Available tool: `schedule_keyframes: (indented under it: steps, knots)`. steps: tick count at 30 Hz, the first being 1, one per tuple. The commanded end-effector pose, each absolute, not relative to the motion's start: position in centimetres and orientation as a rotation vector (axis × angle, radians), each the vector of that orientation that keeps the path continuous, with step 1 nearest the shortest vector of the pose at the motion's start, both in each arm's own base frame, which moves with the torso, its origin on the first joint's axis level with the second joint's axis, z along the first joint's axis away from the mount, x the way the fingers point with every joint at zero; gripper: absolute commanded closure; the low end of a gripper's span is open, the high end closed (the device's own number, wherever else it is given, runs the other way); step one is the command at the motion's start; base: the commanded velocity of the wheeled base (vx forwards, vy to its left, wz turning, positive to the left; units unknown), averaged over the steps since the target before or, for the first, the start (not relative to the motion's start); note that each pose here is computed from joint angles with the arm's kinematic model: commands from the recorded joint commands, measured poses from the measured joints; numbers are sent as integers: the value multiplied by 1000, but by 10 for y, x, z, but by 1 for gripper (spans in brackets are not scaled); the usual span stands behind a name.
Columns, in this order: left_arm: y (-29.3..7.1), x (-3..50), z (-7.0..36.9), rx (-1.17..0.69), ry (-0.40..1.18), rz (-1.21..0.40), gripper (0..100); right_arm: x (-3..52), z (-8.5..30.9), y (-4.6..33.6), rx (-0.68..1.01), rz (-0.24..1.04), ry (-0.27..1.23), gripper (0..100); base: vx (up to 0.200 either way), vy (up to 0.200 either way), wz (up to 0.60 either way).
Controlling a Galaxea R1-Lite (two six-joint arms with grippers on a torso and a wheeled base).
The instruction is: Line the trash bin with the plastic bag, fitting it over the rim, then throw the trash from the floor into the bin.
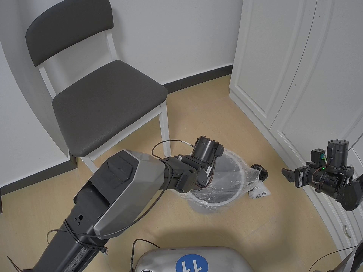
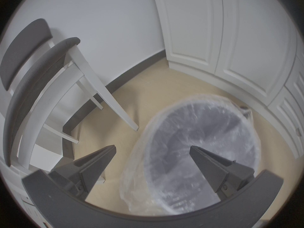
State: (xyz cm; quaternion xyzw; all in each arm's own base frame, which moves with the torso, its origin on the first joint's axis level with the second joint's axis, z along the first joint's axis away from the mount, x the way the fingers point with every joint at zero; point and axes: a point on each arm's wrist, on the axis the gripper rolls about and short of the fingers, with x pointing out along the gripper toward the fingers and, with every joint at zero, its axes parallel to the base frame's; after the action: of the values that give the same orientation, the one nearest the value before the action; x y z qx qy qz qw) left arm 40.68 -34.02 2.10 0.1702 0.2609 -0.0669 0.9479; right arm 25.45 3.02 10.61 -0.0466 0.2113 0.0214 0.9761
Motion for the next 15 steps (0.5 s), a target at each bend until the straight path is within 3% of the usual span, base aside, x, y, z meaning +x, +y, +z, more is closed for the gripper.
schedule_keyframes:
  steps: [1,15]
  knots:
    - [-327,425,4,310,503,-90,0,254,106,29,-94,41,426,0,0,0,0]
    - [-311,442,-24,346,461,37,0,258,101,28,-101,36,445,0,0,0,0]
